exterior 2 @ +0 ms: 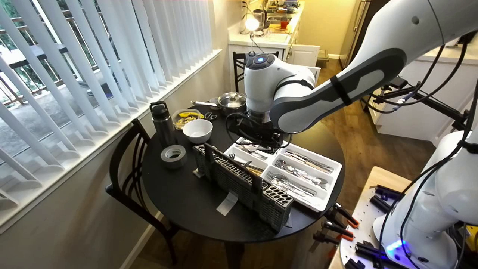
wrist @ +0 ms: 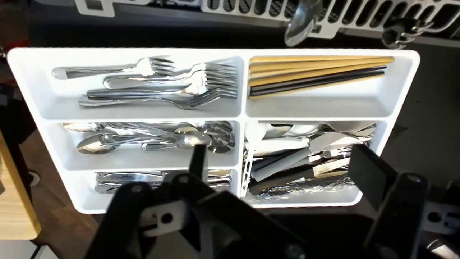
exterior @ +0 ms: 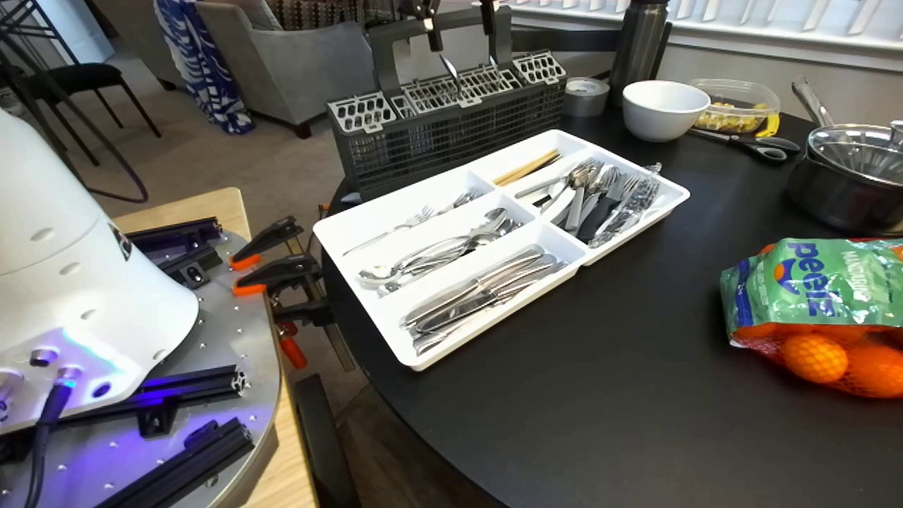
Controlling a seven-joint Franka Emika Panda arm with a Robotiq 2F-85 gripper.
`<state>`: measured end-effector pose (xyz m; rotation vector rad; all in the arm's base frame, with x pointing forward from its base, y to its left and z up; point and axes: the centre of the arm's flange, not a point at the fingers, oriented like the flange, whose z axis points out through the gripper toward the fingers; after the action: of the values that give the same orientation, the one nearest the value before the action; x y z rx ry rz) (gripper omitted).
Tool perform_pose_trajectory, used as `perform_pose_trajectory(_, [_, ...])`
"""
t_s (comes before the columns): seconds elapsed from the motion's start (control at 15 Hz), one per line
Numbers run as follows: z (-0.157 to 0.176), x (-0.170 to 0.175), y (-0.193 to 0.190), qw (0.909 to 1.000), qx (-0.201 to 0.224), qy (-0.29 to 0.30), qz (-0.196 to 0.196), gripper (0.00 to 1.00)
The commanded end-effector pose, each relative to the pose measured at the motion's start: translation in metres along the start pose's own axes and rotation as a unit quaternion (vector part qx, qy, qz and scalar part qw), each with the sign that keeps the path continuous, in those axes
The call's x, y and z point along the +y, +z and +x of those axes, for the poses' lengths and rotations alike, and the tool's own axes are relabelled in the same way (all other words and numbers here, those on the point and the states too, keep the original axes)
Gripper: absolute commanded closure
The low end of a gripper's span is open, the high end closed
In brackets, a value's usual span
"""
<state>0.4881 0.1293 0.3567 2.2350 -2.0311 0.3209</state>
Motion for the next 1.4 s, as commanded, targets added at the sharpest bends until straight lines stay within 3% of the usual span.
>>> perform_pose_trajectory(0.0, [-0.005, -0.009, 0.010, 0.9988, 0.000, 0.024, 0.043, 0.00])
perform_pose_trajectory(0.27, [-0.023, -0.014, 0.024, 0.9860, -0.022, 0.123, 0.109, 0.00])
perform_pose_trajectory(0.47, [-0.041, -0.009, 0.030, 0.9765, -0.015, 0.178, 0.121, 0.00])
perform_pose_trajectory(0.67, [-0.040, 0.002, -0.003, 0.9603, 0.021, 0.221, 0.169, 0.00])
perform_pose_trajectory(0.8, [-0.034, 0.007, -0.027, 0.9570, 0.025, 0.224, 0.182, 0.00])
perform_pose_trajectory(0.93, [-0.024, 0.005, -0.043, 0.9556, 0.030, 0.237, 0.172, 0.00])
perform_pose_trajectory(1.33, [-0.031, 0.022, -0.029, 0.9619, 0.043, 0.262, 0.066, 0.00])
